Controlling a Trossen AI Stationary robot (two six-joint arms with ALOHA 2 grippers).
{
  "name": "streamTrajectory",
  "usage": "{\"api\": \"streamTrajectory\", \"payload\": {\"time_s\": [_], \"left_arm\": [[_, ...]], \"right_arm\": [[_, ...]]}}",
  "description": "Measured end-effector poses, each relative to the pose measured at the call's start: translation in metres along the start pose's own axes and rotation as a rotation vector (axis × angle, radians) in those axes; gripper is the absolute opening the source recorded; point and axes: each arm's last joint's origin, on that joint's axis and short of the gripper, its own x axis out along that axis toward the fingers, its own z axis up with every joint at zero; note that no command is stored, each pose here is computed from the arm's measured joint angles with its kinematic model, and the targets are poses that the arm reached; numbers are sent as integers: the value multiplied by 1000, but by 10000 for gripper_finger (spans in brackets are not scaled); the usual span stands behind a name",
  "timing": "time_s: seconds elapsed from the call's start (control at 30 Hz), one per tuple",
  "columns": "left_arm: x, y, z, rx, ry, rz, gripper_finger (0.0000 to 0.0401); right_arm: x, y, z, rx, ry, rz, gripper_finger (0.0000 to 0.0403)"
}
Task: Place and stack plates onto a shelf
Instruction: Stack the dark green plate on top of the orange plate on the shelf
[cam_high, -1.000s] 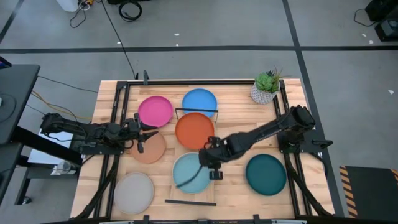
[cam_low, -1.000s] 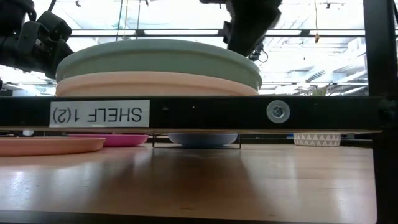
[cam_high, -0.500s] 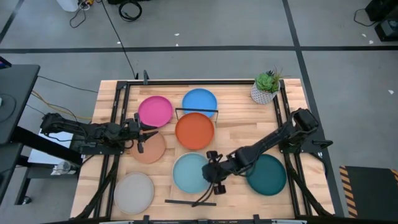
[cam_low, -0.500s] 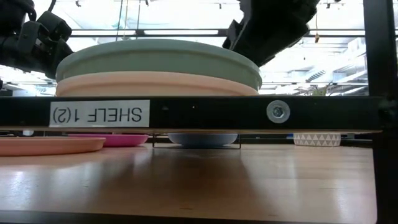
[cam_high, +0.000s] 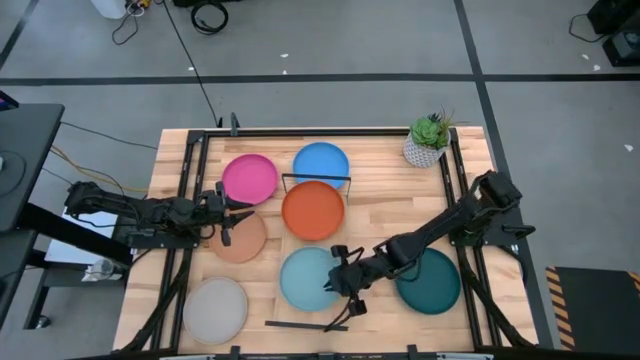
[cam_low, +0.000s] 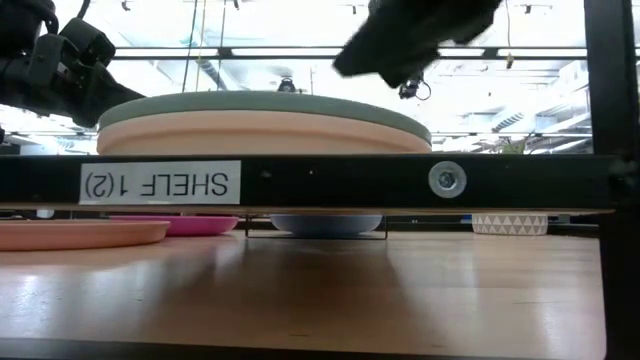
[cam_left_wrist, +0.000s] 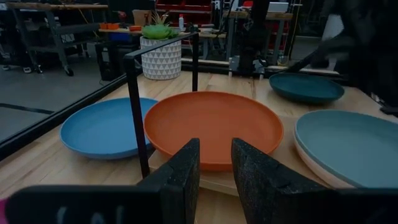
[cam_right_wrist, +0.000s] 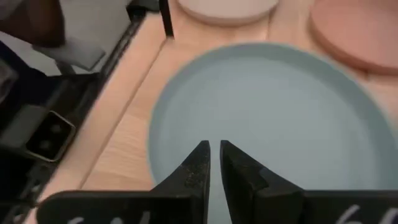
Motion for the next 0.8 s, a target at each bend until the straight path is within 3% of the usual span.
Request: {"api": "streamTrajectory", "payload": {"time_s": [0.1,0.3,0.4,0.53,0.67,0.8], "left_arm": [[0,0,0,0,0,0,98],[0,0,0,1,0,0,98],[0,0,0,1,0,0,98],[0,0,0,1,0,0,98],[0,0,0,2,0,0,98],[0,0,0,3,1,0,98]], "right_arm": [[-14,-3,-4,33,104,-18,41],[-58,-15,-15,292,392,-115,52],[-74,-20,-25,340,542,-134,74],[-82,-21,-40,301,736,-143,118],[-75,-21,-51,167,853,-96,157],[-63,-20,-61,53,944,-38,169]]}}
